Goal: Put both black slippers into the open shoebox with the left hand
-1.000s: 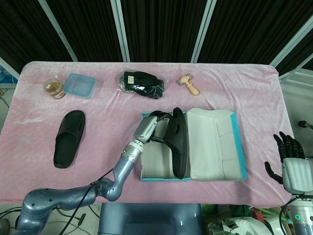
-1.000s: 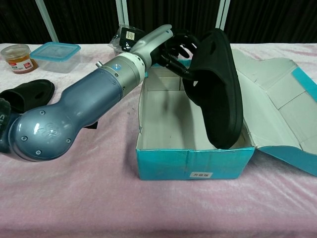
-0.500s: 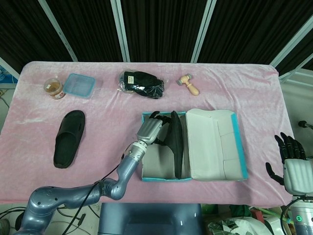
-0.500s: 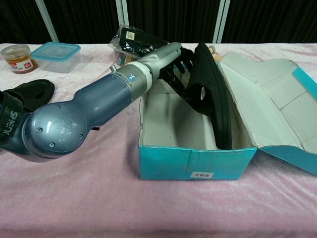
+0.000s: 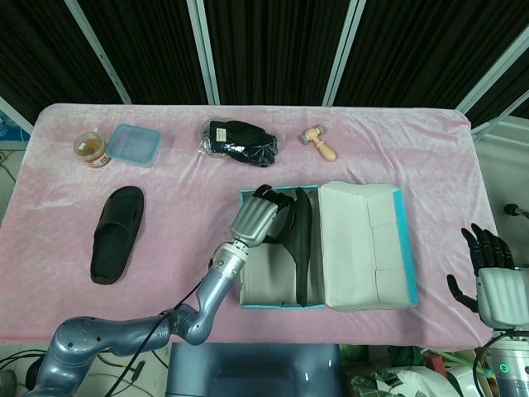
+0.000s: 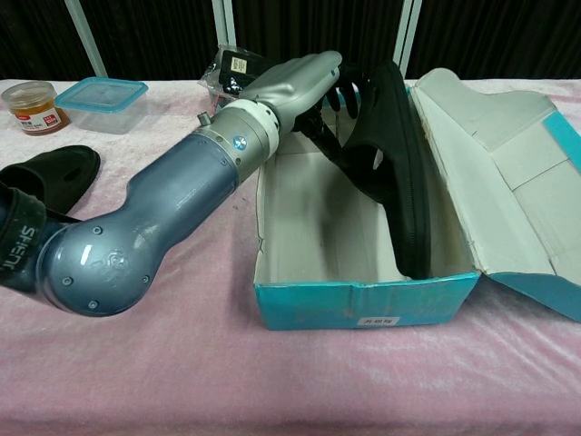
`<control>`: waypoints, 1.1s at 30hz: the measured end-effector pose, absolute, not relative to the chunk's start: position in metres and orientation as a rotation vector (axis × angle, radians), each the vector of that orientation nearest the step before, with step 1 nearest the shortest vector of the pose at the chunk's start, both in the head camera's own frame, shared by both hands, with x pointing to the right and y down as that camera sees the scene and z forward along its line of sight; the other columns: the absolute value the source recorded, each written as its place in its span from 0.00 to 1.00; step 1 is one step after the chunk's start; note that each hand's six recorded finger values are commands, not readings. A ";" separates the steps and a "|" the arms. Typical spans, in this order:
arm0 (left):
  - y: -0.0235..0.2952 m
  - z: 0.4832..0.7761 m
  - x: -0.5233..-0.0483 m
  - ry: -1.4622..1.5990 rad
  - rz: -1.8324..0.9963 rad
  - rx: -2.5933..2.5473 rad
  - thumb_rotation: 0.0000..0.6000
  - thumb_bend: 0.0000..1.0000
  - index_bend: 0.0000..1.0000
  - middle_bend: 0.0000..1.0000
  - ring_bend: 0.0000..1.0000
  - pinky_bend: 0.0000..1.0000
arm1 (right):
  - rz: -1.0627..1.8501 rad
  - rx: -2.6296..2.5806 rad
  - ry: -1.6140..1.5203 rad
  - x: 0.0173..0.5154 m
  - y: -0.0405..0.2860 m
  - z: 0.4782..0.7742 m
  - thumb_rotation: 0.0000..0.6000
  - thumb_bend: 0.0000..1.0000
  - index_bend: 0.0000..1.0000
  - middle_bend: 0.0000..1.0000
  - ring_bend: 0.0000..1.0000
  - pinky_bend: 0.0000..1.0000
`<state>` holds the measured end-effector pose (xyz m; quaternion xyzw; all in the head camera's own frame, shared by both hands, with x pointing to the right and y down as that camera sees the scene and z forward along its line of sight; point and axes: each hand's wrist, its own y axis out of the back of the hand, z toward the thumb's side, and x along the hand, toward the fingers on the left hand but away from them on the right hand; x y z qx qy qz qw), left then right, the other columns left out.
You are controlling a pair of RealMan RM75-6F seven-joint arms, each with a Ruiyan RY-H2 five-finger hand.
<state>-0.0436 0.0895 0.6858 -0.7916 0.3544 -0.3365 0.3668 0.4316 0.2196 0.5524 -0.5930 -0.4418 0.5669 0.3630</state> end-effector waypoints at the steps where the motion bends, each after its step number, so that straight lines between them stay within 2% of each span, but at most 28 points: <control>1: 0.091 0.686 -0.044 0.908 -0.856 -2.030 1.00 0.17 0.35 0.37 0.29 0.25 | 1.460 -1.528 -1.136 0.432 0.220 0.553 1.00 0.29 0.00 0.02 0.00 0.08; 6: 0.095 0.686 -0.042 0.896 -0.835 -1.987 1.00 0.17 0.35 0.38 0.29 0.18 | 1.472 -1.531 -1.132 0.433 0.221 0.554 1.00 0.29 0.00 0.02 0.00 0.08; 10: 0.097 0.688 -0.041 0.886 -0.844 -1.967 1.00 0.17 0.35 0.38 0.29 0.01 | 1.479 -1.534 -1.129 0.433 0.222 0.554 1.00 0.29 0.00 0.02 0.00 0.08; 11: 0.098 0.689 -0.041 0.882 -0.848 -1.965 1.00 0.17 0.36 0.38 0.29 0.00 | 1.482 -1.534 -1.128 0.433 0.222 0.554 1.00 0.29 0.00 0.02 0.00 0.08; 26: 0.104 0.698 -0.041 0.818 -0.865 -1.912 1.00 0.18 0.40 0.44 0.30 0.00 | 1.508 -1.554 -1.111 0.433 0.222 0.560 1.00 0.29 0.00 0.02 0.00 0.08; 33: 0.108 0.702 -0.040 0.789 -0.855 -1.868 1.00 0.18 0.40 0.47 0.33 0.07 | 1.519 -1.559 -1.104 0.433 0.222 0.561 1.00 0.29 0.00 0.02 0.00 0.08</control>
